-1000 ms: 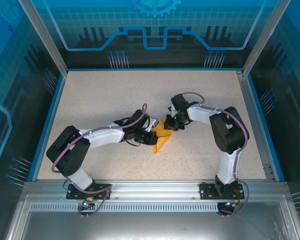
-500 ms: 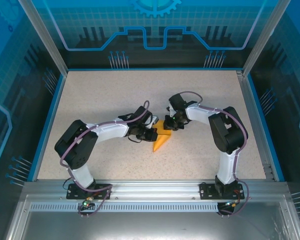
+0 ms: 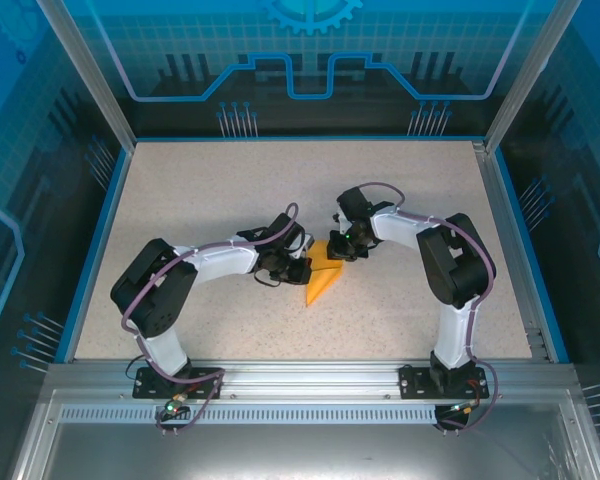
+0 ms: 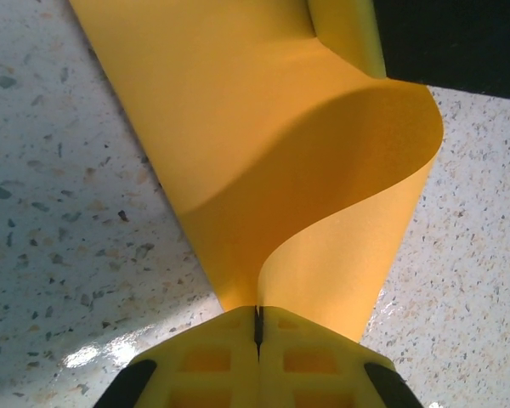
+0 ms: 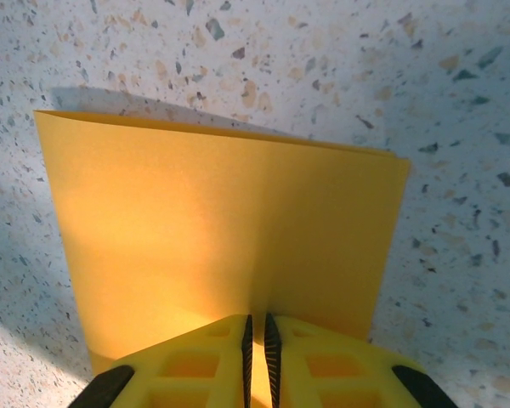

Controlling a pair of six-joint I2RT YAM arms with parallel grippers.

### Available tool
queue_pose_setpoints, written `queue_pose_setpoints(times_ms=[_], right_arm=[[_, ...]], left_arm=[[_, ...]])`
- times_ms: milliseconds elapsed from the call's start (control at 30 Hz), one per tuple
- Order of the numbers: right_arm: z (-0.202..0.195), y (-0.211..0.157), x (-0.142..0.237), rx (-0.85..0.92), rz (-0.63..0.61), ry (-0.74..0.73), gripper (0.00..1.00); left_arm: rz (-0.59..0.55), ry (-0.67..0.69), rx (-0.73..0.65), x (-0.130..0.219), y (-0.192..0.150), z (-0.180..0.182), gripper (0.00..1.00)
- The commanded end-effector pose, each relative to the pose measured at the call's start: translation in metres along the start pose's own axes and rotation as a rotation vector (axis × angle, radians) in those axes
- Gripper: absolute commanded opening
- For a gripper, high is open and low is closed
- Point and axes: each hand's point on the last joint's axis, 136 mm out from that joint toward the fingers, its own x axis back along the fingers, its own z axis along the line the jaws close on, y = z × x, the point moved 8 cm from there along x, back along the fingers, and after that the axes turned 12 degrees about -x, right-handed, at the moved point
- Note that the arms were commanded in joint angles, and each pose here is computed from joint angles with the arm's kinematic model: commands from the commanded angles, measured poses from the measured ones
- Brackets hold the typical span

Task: Fold a paper plane with a square sheet of paper (pick it up from the middle)
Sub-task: Third fold the triangle at the center of the table.

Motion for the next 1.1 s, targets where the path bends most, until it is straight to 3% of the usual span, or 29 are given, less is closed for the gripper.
queue_pose_setpoints(times_ms=[0, 1067], right_arm=[[-0.008, -0.01, -0.007, 0.001, 0.049, -0.071, 0.16], [-0.009, -0.011, -0.011, -0.008, 0.055, -0.085, 0.17]], left_arm=[[0.01, 0.023, 0.012, -0.001, 0.004, 0.004, 0.0], [0.063, 0.054, 0.042, -0.011, 0.004, 0.01, 0.0]])
